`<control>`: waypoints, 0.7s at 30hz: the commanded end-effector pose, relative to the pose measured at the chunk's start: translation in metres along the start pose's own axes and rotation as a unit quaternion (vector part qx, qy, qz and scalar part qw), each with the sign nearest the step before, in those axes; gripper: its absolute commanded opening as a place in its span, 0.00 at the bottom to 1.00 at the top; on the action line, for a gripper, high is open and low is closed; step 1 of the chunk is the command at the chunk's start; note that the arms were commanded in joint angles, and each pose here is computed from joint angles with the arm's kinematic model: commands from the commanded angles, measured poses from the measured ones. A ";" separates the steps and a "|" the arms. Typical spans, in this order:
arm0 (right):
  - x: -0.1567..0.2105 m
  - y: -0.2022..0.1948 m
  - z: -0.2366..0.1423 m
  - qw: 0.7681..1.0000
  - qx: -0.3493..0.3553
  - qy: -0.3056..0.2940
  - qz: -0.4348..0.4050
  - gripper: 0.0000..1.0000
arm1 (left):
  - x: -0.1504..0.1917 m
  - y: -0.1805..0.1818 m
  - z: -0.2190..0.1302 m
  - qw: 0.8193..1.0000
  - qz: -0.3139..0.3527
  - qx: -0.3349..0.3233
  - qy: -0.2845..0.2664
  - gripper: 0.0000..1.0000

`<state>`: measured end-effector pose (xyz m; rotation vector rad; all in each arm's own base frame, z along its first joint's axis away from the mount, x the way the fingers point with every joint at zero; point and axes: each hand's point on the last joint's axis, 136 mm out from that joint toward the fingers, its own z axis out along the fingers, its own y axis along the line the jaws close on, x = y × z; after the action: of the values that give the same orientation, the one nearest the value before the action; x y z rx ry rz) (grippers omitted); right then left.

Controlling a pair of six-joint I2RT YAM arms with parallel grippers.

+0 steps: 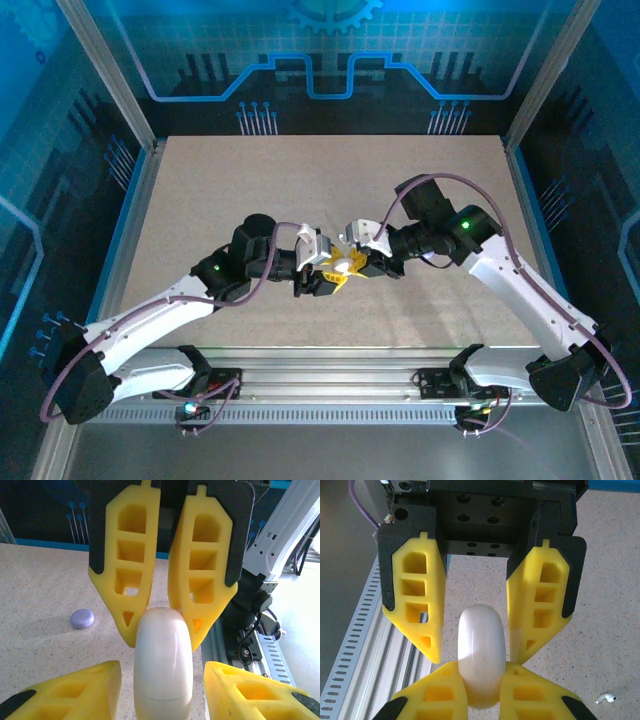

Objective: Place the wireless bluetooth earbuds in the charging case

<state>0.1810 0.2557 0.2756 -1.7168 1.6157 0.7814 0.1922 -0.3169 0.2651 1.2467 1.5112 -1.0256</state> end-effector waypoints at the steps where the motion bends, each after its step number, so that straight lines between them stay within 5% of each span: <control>1: -0.016 0.007 -0.006 1.000 -0.007 -0.022 -0.021 0.07 | -0.001 -0.002 -0.001 1.000 0.013 -0.001 0.002 0.47; 17: -0.017 0.008 -0.007 0.999 -0.008 -0.025 -0.021 0.07 | 0.001 0.001 -0.001 1.000 0.017 -0.013 0.003 0.23; 21: -0.017 0.003 -0.008 1.000 0.010 -0.027 -0.012 0.31 | -0.001 0.004 -0.003 1.000 0.017 -0.026 0.001 0.20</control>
<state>0.1826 0.2563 0.2765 -1.7066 1.6186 0.7781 0.1953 -0.3163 0.2640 1.2479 1.5076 -0.9868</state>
